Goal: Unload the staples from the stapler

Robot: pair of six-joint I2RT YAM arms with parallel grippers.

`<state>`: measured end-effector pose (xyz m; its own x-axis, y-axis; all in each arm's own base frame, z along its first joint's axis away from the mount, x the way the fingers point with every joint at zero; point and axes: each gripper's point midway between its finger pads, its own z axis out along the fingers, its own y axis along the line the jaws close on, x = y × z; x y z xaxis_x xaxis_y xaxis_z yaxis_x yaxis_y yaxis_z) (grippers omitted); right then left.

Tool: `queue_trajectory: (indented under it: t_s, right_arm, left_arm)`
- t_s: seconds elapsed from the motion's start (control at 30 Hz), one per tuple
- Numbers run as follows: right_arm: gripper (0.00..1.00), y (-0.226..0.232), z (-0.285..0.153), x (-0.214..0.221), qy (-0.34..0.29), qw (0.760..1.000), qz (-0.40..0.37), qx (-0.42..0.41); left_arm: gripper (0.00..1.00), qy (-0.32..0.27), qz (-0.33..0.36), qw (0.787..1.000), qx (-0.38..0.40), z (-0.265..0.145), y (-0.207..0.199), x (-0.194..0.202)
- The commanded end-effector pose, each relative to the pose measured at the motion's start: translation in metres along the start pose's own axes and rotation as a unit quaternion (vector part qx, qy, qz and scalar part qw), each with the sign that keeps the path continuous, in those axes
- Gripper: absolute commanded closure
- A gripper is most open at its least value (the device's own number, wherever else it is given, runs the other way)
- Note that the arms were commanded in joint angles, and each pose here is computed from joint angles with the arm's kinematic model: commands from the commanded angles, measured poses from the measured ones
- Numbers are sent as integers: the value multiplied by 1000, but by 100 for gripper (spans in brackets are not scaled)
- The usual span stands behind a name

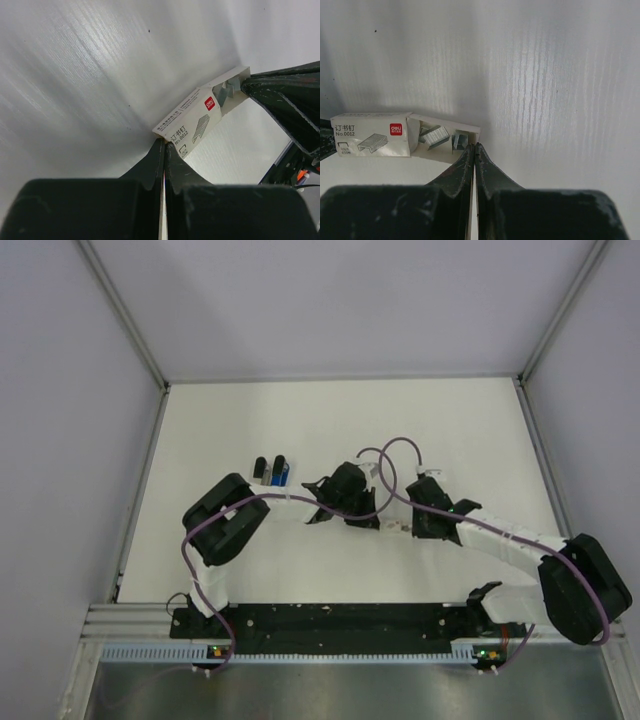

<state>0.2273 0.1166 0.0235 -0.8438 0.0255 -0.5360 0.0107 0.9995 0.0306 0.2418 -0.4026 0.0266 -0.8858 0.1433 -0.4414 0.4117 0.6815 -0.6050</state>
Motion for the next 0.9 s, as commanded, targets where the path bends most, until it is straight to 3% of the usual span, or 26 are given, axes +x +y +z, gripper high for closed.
queue_trajectory:
  t_s: [0.0,0.87]
  right_arm:
    - [100,1,-5,5,-2,1000,9,-4]
    - [100,-10,-17,21,7,999,35,16]
  left_arm:
    - [100,13,24,999,17,2,2,11]
    - [100,12,50,998,-26,-25,29,10]
